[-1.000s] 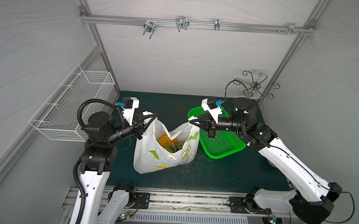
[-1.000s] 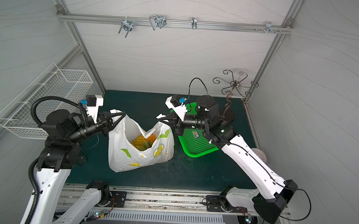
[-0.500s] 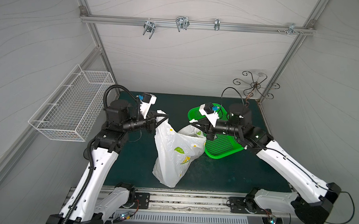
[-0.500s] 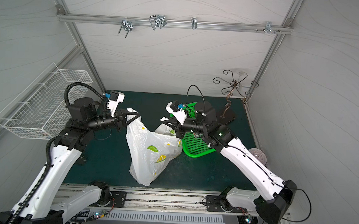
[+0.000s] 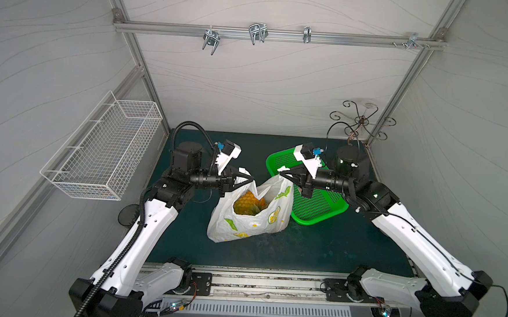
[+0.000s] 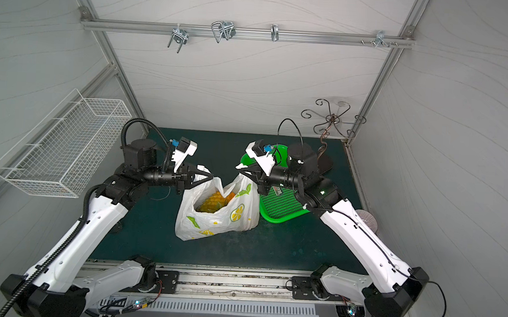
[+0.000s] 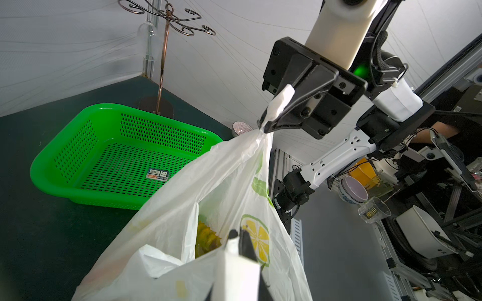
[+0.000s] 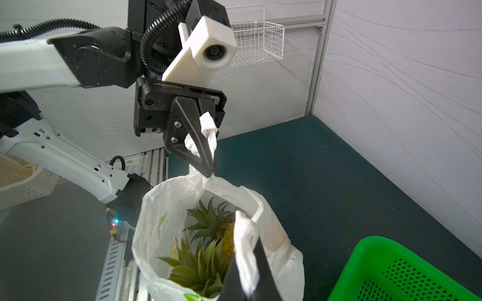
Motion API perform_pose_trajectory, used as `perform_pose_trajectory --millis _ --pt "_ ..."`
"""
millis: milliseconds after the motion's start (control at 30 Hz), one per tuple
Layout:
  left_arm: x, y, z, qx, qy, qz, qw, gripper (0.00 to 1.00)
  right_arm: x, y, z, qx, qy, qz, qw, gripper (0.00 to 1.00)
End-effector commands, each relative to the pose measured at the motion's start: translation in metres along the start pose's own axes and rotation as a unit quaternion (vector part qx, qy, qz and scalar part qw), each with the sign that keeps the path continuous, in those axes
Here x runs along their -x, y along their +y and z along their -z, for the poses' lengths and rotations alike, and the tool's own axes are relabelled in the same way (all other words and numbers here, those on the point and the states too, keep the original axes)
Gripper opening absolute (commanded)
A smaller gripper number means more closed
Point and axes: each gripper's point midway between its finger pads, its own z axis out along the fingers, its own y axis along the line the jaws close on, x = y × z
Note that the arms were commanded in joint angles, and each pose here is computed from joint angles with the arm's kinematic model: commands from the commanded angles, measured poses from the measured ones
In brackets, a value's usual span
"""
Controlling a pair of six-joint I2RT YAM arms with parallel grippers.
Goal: Place the pineapple into a plastic bag & tie a knot
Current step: Cross the plastic bag at the center of the board.
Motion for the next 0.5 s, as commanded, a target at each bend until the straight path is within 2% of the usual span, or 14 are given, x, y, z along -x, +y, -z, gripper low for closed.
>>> perform_pose_trajectory --millis 0,133,233,400,467 --pt "0.013 -0.019 0.006 -0.017 -0.017 -0.061 0.998 0.00 0.018 0.012 0.009 0.024 -0.027 0.052 0.998 0.00" --pt "0.014 -0.022 0.008 -0.016 0.001 -0.058 0.998 0.00 0.020 0.036 0.009 0.095 -0.031 0.069 0.993 0.00" --pt "-0.001 -0.019 0.009 -0.008 0.039 -0.052 0.998 0.00 0.011 0.045 0.009 0.123 -0.019 0.067 0.990 0.00" --pt "-0.016 -0.020 0.010 -0.001 0.067 -0.051 0.996 0.00 -0.010 0.050 0.011 0.132 0.005 0.060 0.989 0.07" --pt "-0.023 -0.021 0.011 0.001 0.077 -0.055 0.995 0.00 -0.016 0.054 0.015 0.138 0.014 0.060 0.989 0.14"
